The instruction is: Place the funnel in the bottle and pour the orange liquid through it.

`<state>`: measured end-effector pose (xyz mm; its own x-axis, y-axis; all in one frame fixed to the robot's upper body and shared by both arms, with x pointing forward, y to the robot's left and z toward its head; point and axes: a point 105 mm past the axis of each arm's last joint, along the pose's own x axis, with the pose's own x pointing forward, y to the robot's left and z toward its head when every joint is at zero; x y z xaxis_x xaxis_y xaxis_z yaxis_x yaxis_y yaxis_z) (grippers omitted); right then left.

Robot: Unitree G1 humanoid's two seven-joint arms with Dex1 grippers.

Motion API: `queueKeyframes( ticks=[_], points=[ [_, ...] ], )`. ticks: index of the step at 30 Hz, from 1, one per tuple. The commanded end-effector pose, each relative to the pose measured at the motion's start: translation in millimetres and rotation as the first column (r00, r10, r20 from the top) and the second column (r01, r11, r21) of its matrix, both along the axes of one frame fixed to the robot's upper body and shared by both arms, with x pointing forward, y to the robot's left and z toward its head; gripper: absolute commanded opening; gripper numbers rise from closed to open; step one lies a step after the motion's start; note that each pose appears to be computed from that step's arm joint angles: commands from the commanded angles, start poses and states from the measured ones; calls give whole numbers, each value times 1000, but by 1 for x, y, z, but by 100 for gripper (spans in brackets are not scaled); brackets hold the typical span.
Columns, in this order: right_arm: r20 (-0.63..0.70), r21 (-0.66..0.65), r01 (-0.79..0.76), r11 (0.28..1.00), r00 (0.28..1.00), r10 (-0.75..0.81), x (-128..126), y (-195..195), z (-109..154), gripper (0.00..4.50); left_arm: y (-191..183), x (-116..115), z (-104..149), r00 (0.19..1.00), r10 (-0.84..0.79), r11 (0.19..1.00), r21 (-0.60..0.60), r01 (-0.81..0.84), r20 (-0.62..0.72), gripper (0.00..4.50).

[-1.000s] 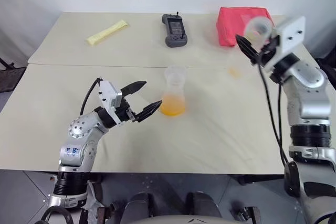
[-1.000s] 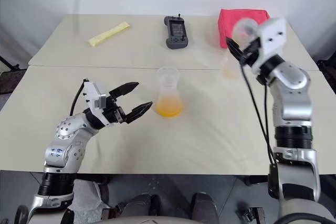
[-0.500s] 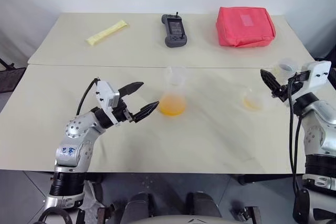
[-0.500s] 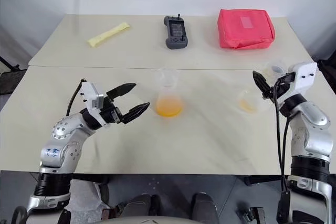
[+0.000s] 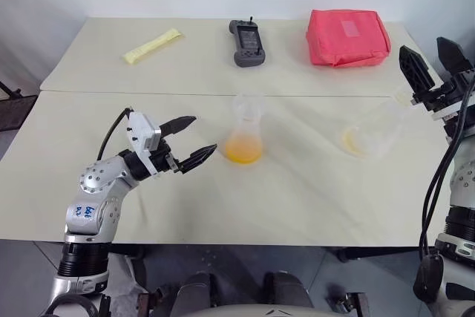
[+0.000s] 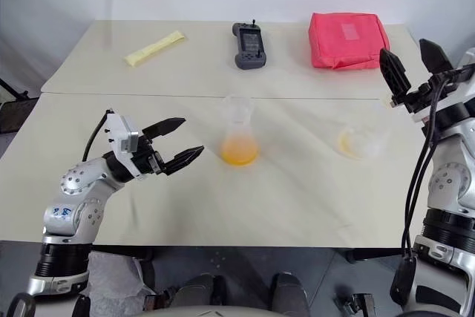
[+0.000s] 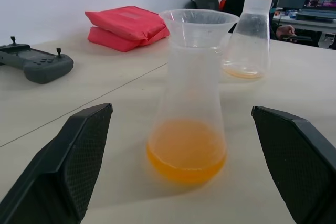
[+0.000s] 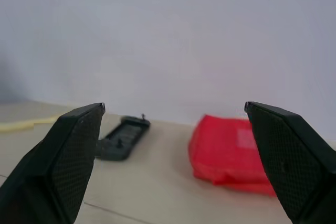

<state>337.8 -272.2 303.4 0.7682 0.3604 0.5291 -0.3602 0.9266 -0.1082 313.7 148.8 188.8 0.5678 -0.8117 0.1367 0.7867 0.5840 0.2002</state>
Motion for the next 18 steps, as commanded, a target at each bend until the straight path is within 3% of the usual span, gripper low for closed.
queueKeyframes(
  ticks=[1,3,7,13,15,18],
  points=[
    [137,-80,-84,993,986,94,-18,22,32,448,10,-6,3,1000,11,1000,15,-12,14,450],
    [110,-181,-183,966,973,205,-22,45,29,448,18,-9,0,999,35,998,43,-35,7,450],
    [-80,-435,-396,809,912,403,-35,89,-23,448,33,-20,-9,998,65,993,103,-63,-12,450],
    [-303,-491,-551,675,834,461,-48,95,-105,448,52,-28,-20,994,113,979,171,-112,4,450],
    [-354,-472,-549,690,834,422,-49,82,-132,448,55,-31,-23,992,129,976,176,-129,14,450],
    [-352,-451,-522,724,849,393,-48,72,-142,448,57,-32,-21,986,155,973,165,-163,56,450]
  ],
)
